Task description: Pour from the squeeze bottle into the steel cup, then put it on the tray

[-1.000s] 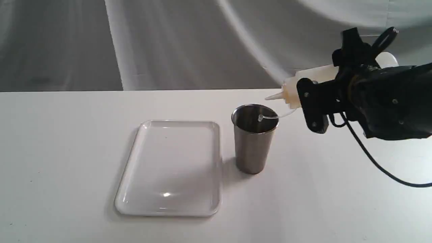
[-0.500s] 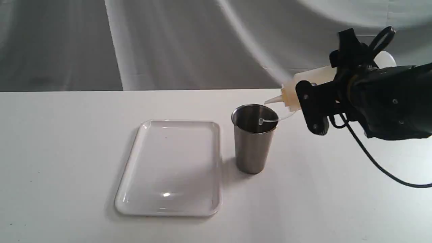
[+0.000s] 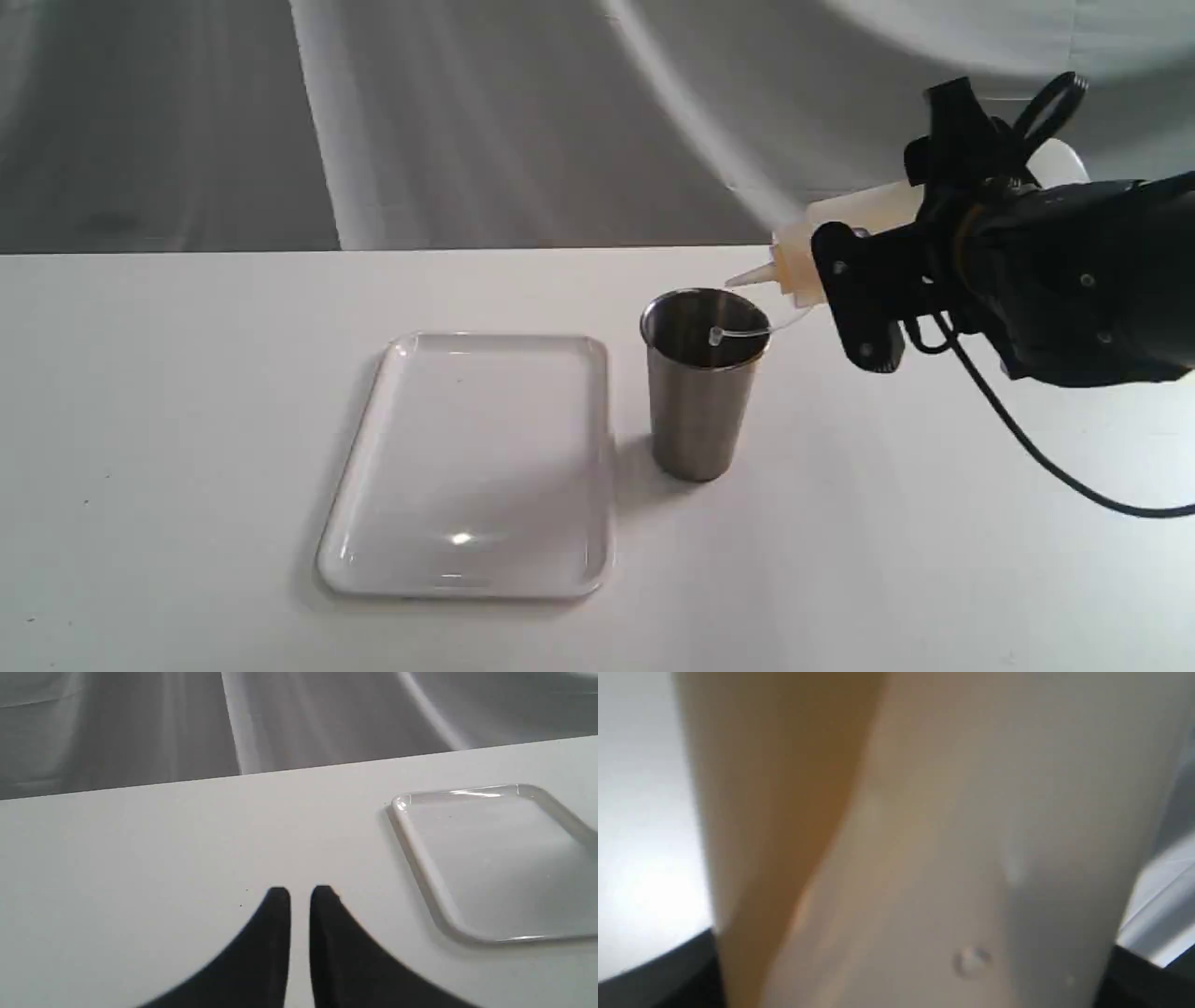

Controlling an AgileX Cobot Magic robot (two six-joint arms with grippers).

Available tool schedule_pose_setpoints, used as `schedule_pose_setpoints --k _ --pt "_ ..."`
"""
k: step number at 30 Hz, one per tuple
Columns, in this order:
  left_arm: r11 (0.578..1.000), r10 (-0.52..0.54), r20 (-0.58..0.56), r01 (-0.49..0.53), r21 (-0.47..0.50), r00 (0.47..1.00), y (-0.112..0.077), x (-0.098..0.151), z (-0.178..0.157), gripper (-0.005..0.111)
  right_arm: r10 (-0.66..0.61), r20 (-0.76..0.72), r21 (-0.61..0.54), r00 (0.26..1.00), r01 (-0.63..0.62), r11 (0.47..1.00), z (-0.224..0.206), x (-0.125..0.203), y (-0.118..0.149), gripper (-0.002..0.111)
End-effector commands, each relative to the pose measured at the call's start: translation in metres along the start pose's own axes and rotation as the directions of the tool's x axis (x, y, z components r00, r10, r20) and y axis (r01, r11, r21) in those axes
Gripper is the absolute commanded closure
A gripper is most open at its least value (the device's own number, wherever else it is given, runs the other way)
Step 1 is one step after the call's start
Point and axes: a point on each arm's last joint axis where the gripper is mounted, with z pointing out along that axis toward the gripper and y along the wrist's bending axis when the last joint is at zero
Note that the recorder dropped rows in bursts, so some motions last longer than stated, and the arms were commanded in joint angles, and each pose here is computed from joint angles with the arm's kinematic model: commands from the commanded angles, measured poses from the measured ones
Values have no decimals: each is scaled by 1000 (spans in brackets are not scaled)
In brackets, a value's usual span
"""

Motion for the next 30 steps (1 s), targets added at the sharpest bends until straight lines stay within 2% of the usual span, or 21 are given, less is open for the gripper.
schedule_pose_setpoints --k 1,3,8,13,30 --pt "1000 8 8 -8 4 1000 0 1 0 98 26 -16 63 1000 -25 998 -4 6 -21 108" --pt "1000 8 8 -8 4 1000 0 1 0 98 32 -21 79 999 -30 996 -5 8 -27 108" --pt "1000 8 8 -8 4 1000 0 1 0 98 -100 -53 77 994 104 992 -5 9 -28 108" --pt "1000 8 8 -8 4 1000 0 1 0 98 -139 -44 80 989 142 987 -6 7 -29 108" --pt "1000 8 8 -8 4 1000 0 1 0 98 -144 -41 82 989 147 986 -6 6 -30 108"
